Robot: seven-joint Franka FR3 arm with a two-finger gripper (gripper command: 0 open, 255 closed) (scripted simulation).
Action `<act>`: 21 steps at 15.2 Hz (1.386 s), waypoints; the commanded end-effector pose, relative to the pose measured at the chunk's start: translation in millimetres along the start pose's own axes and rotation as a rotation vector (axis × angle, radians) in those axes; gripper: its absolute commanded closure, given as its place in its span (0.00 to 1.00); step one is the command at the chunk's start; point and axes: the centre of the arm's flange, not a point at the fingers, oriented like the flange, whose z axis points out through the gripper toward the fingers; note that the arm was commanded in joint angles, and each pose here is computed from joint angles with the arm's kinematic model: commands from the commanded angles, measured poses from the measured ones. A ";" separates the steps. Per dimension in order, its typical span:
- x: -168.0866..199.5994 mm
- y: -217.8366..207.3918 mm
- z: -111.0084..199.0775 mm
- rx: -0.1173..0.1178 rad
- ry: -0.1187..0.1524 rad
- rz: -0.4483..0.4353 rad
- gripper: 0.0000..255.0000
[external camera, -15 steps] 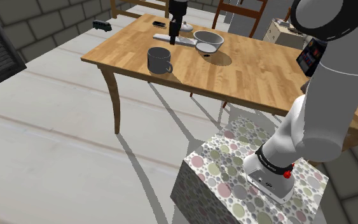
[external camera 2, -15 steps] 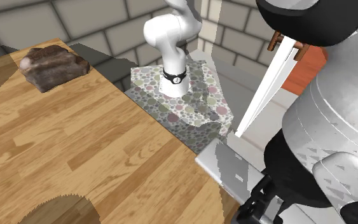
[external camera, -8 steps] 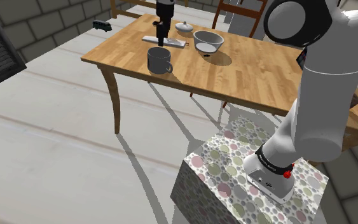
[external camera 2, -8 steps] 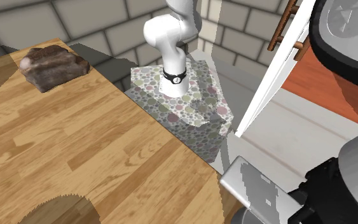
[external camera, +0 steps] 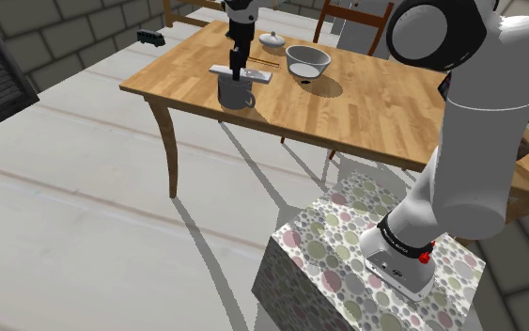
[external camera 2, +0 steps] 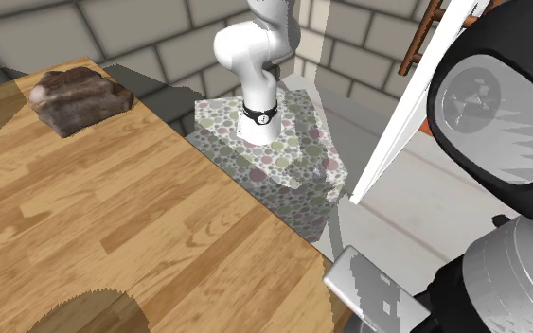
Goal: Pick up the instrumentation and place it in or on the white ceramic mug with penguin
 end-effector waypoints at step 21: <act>-0.2 -0.4 -36.1 -0.001 0.001 0.000 0.00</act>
